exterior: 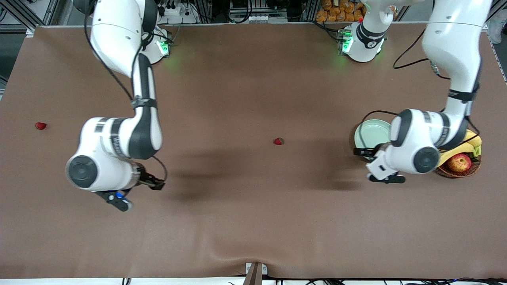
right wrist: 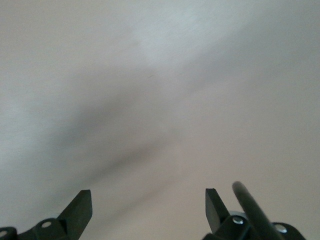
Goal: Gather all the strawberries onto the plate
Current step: 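Move the right gripper to the last strawberry while the left gripper reaches mid-table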
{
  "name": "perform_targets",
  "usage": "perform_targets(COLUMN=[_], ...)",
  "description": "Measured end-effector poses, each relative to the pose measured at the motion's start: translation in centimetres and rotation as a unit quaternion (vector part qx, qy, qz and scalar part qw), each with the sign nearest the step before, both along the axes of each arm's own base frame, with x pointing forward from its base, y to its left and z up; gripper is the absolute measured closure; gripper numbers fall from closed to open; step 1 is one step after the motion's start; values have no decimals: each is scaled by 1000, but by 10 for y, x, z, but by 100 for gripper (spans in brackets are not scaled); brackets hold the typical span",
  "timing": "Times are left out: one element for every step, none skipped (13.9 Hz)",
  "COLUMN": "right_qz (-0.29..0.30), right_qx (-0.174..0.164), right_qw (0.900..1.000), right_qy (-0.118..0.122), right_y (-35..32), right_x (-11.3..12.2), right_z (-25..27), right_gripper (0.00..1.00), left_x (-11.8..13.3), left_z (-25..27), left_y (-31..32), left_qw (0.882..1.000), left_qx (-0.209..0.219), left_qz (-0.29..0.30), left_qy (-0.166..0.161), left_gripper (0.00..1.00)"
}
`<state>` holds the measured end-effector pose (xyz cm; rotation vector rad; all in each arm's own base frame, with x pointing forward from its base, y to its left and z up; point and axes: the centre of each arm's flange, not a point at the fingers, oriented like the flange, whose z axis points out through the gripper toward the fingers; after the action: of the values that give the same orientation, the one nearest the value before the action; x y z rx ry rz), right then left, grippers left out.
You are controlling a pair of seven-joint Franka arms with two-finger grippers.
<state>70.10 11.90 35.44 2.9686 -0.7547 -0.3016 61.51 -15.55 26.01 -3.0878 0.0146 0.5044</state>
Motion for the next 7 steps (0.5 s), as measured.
perform_targets(right_qz=[23, 46, 70, 92, 112, 134, 151], right_qx=[0, 2, 8, 14, 19, 23, 26], right_qw=[1000, 999, 997, 996, 993, 991, 988], right_qy=[4, 9, 14, 15, 14, 12, 13], right_y=[-27, -54, -82, -111, -143, -175, -204], right_x=[-2, -5, -11, -19, -28, -39, -52], right_z=[4, 5, 5, 5, 5, 4, 3], right_gripper=[0, 0, 0, 0, 0, 0, 0], left_x=[-8, -20, -34, -47, -61, -77, -95], left_z=[6, 6, 1, -9, -22, -36, -50], left_y=[-48, -94, -137, -177, -212, -244, -274], left_qw=[1000, 999, 997, 995, 994, 993, 992], left_qx=[14, 29, 42, 50, 54, 53, 47], left_qz=[17, 36, 56, 76, 91, 97, 96], left_qy=[-9, -14, -21, -31, -40, -50, -60], left_gripper=[0, 0, 0, 0, 0, 0, 0])
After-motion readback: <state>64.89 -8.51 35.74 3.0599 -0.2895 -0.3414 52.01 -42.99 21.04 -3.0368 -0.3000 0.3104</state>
